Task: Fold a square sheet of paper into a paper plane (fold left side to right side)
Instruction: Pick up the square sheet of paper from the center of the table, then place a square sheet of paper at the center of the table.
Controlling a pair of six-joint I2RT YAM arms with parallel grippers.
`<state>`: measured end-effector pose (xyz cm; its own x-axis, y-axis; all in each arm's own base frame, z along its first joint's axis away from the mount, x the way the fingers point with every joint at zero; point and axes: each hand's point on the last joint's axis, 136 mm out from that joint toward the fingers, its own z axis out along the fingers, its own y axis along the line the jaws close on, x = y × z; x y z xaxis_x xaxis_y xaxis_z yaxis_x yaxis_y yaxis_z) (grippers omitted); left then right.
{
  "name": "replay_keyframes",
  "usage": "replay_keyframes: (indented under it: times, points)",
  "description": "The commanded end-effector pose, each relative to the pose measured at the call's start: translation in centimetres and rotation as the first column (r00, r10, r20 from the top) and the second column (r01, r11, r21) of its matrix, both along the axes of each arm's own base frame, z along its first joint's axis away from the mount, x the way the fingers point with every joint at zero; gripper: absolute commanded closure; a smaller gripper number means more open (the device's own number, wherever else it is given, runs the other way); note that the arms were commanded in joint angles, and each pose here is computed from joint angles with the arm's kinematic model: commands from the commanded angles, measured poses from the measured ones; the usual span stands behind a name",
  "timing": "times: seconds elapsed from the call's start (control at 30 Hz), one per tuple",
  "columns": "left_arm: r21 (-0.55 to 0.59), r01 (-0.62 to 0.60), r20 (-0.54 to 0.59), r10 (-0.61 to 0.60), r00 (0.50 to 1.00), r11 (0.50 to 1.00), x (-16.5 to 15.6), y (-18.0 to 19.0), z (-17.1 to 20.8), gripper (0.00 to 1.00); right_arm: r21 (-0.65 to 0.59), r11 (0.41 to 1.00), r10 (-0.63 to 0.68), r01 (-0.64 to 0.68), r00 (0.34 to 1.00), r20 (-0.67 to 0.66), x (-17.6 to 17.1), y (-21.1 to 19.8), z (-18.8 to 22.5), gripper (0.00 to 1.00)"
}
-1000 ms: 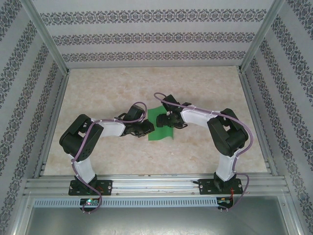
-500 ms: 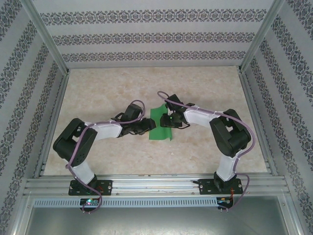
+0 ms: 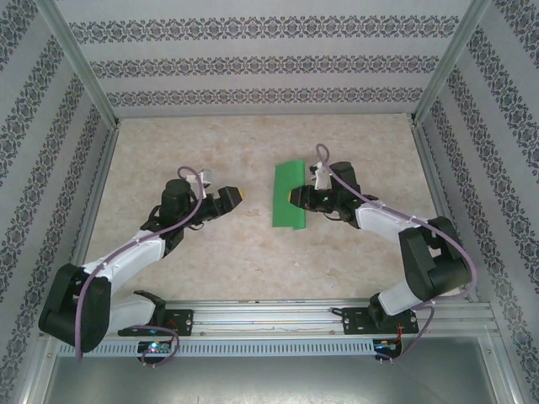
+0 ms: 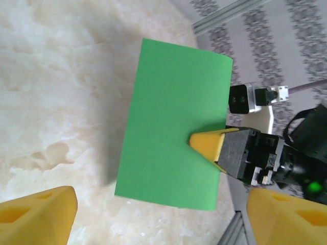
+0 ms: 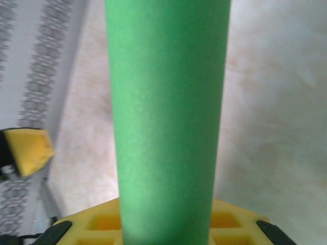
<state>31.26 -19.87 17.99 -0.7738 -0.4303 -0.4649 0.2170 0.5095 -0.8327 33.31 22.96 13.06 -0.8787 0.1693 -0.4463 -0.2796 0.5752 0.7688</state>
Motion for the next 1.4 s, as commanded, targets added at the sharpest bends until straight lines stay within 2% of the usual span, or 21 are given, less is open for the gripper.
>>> replay_keyframes:
  times: [0.0,0.17,0.4,0.57,0.73,0.8,0.83,0.87,0.97,1.0,1.03,1.17,1.37]
  points:
    - [-0.102,0.135,0.246,-0.107,0.963,0.986,-1.4,-1.1,6.4,0.07,0.179,0.971,0.125,-0.157,0.976,0.179,-1.5,1.2,6.8,0.75]
    - [-0.143,0.251,0.369,-0.184,0.911,0.957,-2.8,-2.1,10.9,0.02,0.264,0.927,0.189,-0.267,0.939,0.287,-3.9,1.5,12.3,0.75]
    - [-0.154,0.322,0.415,-0.234,0.879,0.934,-2.9,-3.0,13.4,0.01,0.319,0.861,0.261,-0.396,0.883,0.391,-7.2,2.7,17.8,0.77]
    - [-0.154,0.376,0.417,-0.285,0.863,0.914,-2.9,-4.2,13.8,0.01,0.316,0.825,0.308,-0.468,0.842,0.443,-9.2,4.3,20.1,0.77]
    - [-0.152,0.421,0.423,-0.326,0.846,0.894,-3.0,-5.4,14.0,0.04,0.315,0.816,0.327,-0.484,0.837,0.439,-9.1,5.6,20.0,0.76]
    - [-0.158,0.438,0.438,-0.334,0.835,0.885,-3.2,-5.6,14.4,0.13,0.309,0.839,0.306,-0.448,0.858,0.413,-8.1,5.6,19.0,0.76]
    - [-0.161,0.441,0.439,-0.336,0.833,0.883,-3.2,-5.7,14.5,0.22,0.304,0.849,0.297,-0.432,0.866,0.401,-7.7,5.6,18.5,0.76]
    - [-0.16,0.447,0.437,-0.343,0.831,0.88,-3.3,-5.8,14.5,0.34,0.301,0.859,0.286,-0.415,0.875,0.391,-7.2,5.5,17.9,0.76]
    - [-0.147,0.447,0.416,-0.354,0.837,0.883,-3.2,-5.8,14.1,0.79,0.293,0.878,0.265,-0.379,0.894,0.361,-6.2,5.4,16.6,0.75]
    - [-0.139,0.437,0.408,-0.35,0.843,0.889,-3.1,-5.8,13.8,0.89,0.288,0.885,0.259,-0.366,0.9,0.35,-5.9,5.3,16.2,0.75]
    - [-0.131,0.428,0.4,-0.347,0.848,0.894,-3.0,-5.7,13.5,0.95,0.283,0.89,0.254,-0.358,0.903,0.346,-5.7,5.2,15.9,0.74]
    - [-0.085,0.376,0.336,-0.328,0.883,0.923,-2.3,-5.4,11.3,1.0,0.247,0.925,0.204,-0.289,0.926,0.319,-4.7,4.3,14.3,0.64]
    - [-0.015,0.301,0.117,-0.297,0.948,0.954,-0.7,-5.1,4.3,1.0,0.087,0.993,0.061,-0.084,0.971,0.232,-2.5,1.4,9.7,0.38]
